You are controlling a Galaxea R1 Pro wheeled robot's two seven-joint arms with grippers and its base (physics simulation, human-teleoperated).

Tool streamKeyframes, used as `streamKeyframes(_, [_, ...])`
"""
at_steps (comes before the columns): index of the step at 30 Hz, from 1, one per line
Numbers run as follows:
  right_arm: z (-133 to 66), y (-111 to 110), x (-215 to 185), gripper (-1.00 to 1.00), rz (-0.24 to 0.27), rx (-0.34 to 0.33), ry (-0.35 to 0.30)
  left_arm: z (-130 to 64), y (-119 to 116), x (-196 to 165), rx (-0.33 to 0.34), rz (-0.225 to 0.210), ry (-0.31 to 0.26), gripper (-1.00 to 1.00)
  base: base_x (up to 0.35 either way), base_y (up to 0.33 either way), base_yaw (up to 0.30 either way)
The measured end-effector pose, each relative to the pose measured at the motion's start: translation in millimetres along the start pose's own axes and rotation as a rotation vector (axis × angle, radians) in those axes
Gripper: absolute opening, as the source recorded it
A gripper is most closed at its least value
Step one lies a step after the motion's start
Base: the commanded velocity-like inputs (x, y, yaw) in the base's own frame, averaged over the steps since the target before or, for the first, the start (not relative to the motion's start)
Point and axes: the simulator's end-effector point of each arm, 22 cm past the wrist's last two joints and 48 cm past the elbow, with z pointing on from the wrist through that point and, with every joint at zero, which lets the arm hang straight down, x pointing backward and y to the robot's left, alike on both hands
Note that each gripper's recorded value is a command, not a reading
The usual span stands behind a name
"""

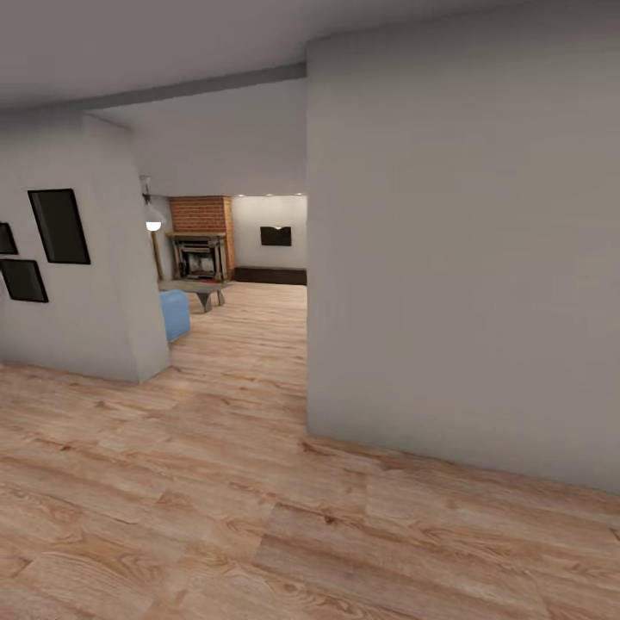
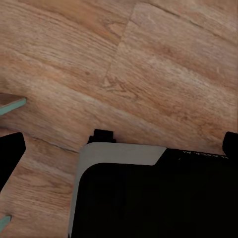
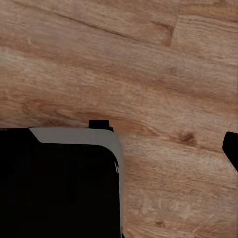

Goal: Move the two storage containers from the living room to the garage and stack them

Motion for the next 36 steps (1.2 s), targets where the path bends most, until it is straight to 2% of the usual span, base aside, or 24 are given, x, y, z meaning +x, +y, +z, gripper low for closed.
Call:
streamKeyframes(20, [0.1, -0.9, 0.0, 1.0, 0.0, 0.0, 0.0, 0.0, 0.0, 0.0, 0.0, 0.0, 0.0, 1.0, 0.325, 0.0, 0.268])
streamKeyframes(36, [0.1, 0.0, -0.1, 1.0, -0.005, -0.008, -0.001, 0.0, -0.1, -0.1, 0.0, 0.0, 0.0, 1.0, 0.325, 0.0, 0.025])
